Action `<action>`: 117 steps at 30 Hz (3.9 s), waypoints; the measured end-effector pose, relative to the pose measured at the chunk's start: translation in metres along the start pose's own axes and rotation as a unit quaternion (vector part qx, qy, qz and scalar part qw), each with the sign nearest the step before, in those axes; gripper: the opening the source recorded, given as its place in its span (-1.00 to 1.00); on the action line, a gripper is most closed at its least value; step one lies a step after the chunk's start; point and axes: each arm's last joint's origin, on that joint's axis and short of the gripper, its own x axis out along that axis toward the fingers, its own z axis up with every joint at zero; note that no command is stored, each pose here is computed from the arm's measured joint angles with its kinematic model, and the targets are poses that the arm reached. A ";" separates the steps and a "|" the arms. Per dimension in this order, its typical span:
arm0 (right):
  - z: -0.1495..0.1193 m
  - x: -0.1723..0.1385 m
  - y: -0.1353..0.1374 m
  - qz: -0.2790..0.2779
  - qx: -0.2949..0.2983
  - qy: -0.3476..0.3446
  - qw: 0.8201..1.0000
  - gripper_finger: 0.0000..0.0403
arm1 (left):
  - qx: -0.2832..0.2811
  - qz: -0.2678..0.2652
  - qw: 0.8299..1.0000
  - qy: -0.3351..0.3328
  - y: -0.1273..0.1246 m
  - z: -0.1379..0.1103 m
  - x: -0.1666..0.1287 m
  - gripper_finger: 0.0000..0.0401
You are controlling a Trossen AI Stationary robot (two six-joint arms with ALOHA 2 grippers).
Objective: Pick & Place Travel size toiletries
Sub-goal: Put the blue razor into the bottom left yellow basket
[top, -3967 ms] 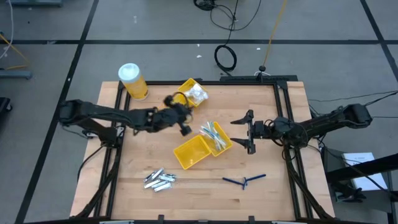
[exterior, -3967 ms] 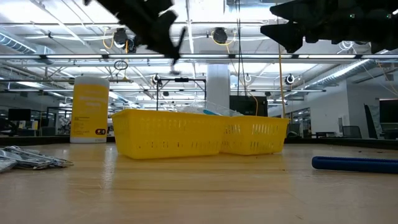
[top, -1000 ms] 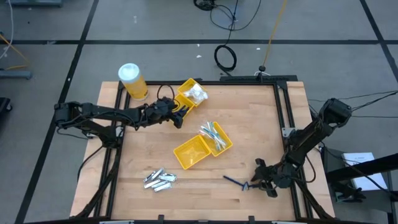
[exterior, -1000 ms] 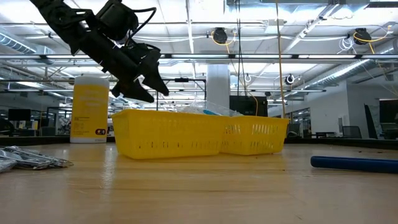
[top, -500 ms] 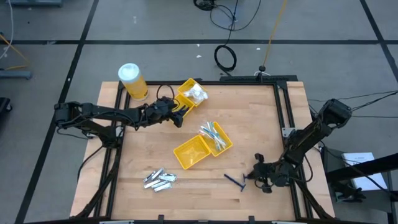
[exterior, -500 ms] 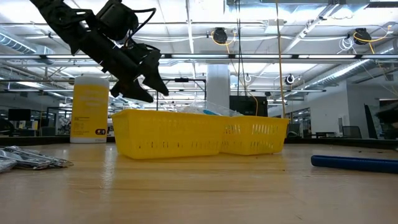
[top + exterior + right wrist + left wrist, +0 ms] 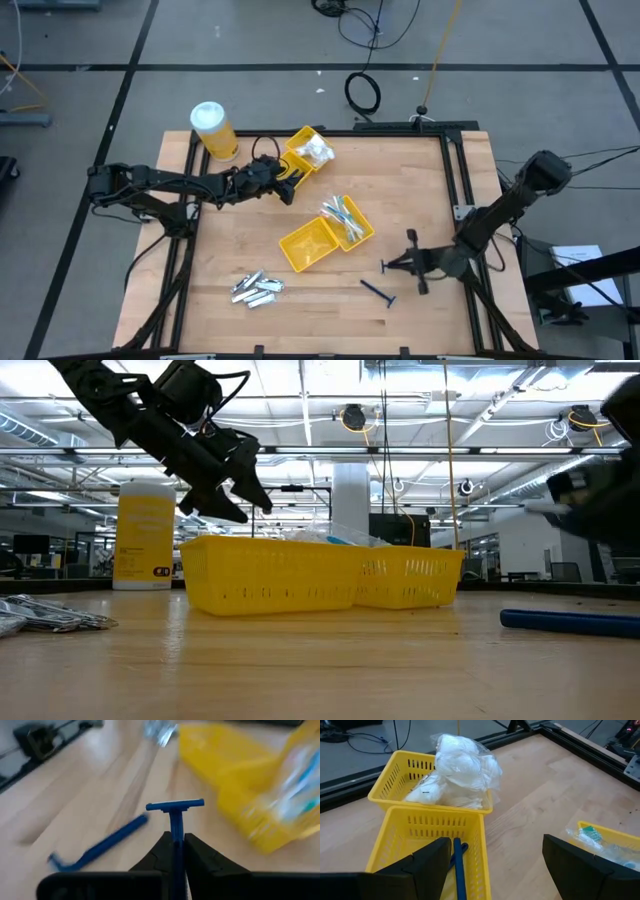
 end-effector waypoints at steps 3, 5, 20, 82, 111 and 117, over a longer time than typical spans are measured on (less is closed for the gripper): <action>0.019 -0.005 -0.008 -0.024 -0.015 -0.062 0.998 -0.92 | 0.000 -0.002 1.000 -0.001 -0.001 0.000 0.000 0.53; 0.031 -0.008 -0.015 -0.041 -0.025 -0.100 0.994 -0.92 | 0.001 -0.003 1.000 -0.001 -0.002 0.000 0.000 0.54; 0.082 -0.005 -0.091 -0.025 -0.030 -0.351 0.936 -0.93 | 0.153 -0.205 0.949 -0.182 -0.076 -0.022 0.023 0.53; 0.105 0.114 -0.072 -0.050 -0.003 0.120 0.992 -0.37 | 0.349 -0.082 0.932 0.058 -0.159 -0.009 0.003 0.53; 0.056 0.133 -0.115 -0.029 0.096 0.261 0.960 -0.53 | 0.321 -0.072 0.942 0.059 -0.154 -0.005 0.007 0.53; 0.044 0.123 -0.127 -0.055 0.136 0.331 0.932 -0.55 | 0.321 -0.072 0.942 0.059 -0.154 -0.005 0.007 0.53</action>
